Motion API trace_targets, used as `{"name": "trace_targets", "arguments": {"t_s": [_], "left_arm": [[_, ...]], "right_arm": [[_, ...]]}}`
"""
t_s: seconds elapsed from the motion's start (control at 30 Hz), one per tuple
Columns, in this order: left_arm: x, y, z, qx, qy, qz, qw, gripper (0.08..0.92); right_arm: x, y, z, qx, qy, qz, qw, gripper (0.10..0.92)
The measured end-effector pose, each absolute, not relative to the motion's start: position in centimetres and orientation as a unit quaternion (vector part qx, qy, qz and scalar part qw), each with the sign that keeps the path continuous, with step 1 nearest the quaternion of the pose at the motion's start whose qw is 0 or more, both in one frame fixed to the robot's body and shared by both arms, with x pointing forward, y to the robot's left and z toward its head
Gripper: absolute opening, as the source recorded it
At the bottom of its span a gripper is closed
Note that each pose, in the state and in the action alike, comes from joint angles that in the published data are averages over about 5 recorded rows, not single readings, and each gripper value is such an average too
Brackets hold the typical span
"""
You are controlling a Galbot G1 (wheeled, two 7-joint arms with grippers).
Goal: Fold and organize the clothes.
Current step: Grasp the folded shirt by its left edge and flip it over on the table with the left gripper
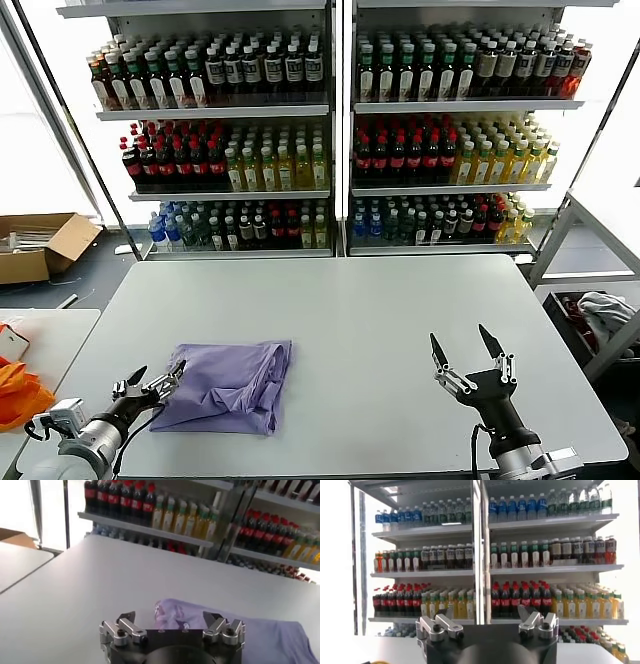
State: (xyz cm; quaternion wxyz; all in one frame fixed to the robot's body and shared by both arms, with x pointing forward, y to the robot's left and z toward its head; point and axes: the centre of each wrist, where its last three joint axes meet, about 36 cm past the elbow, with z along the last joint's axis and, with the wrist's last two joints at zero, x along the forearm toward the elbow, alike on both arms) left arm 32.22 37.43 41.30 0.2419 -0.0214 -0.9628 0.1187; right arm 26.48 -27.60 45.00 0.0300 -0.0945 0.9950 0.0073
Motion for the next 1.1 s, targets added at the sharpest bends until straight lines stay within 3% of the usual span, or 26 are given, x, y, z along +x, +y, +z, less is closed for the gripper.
{"name": "trace_targets", "arguments": {"t_s": [0.33,0.77,0.93,1.1], "left_arm": [[32.3,36.7,39.0,-0.016,-0.957,0.118,0.266,0.55],[31.6,36.0,38.9,-0.021,-0.954,0.141,0.265,0.18],[31.4,37.9,40.1,-0.009,-0.958,0.141,0.249,0.132],[31.3,42.9,42.4,0.031,-0.967,0.114,0.226,0.132]], "right_arm": [[26.3,-27.3,45.1,-0.095,0.995,0.012,0.031,0.823],[26.5,-27.3,45.2,-0.097,0.995,0.012,0.035,0.823],[26.5,-27.6,45.3,-0.096,0.995,0.012,0.037,0.823],[26.6,-27.8,45.1,-0.097,0.995,0.013,0.036,0.823]]}}
